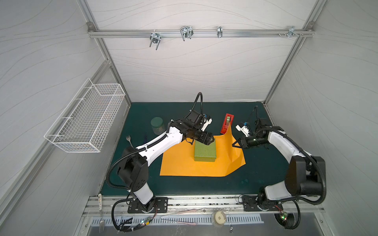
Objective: Wrap a gift box in wrapping paper
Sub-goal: First fold the wrapping paper around the gift box.
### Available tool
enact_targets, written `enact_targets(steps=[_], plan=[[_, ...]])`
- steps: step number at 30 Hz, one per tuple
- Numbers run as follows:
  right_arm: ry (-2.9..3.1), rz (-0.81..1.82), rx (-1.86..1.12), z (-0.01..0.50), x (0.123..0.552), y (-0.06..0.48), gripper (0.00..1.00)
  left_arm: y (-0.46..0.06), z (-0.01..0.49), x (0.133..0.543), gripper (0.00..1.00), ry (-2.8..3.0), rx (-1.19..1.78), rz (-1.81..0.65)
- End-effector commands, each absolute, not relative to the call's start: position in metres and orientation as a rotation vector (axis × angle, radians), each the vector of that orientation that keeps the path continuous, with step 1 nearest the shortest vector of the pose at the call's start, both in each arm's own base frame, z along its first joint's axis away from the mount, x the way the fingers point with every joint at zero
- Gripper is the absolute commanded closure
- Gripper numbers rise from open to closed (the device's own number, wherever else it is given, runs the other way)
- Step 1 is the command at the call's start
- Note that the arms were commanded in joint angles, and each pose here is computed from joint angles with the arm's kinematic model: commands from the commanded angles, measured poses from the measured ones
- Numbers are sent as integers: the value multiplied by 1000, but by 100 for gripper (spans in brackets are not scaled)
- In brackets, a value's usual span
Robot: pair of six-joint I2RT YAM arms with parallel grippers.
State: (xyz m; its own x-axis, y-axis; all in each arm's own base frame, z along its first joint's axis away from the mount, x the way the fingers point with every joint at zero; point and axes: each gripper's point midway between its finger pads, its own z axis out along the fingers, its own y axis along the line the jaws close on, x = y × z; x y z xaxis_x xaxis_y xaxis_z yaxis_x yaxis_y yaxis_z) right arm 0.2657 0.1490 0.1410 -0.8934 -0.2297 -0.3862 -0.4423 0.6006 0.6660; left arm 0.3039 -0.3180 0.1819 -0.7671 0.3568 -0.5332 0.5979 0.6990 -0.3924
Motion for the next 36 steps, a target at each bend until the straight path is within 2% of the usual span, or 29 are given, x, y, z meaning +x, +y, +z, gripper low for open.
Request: enact_targets(steps=[1,13,29,36], plan=[[2541,1204,-593,144,264,156,84,-340,201,311,18,2469,673,-932],[2491,1341,-599,146,261,167,60,-391,196,331,21,2597,376,-1248],[2419,1466,-631,152,253,180,54,-435,178,331,22,2682,289,-1407],[2432,1473,-642,148,251,183,54,-439,161,334,36,2721,271,-1368]])
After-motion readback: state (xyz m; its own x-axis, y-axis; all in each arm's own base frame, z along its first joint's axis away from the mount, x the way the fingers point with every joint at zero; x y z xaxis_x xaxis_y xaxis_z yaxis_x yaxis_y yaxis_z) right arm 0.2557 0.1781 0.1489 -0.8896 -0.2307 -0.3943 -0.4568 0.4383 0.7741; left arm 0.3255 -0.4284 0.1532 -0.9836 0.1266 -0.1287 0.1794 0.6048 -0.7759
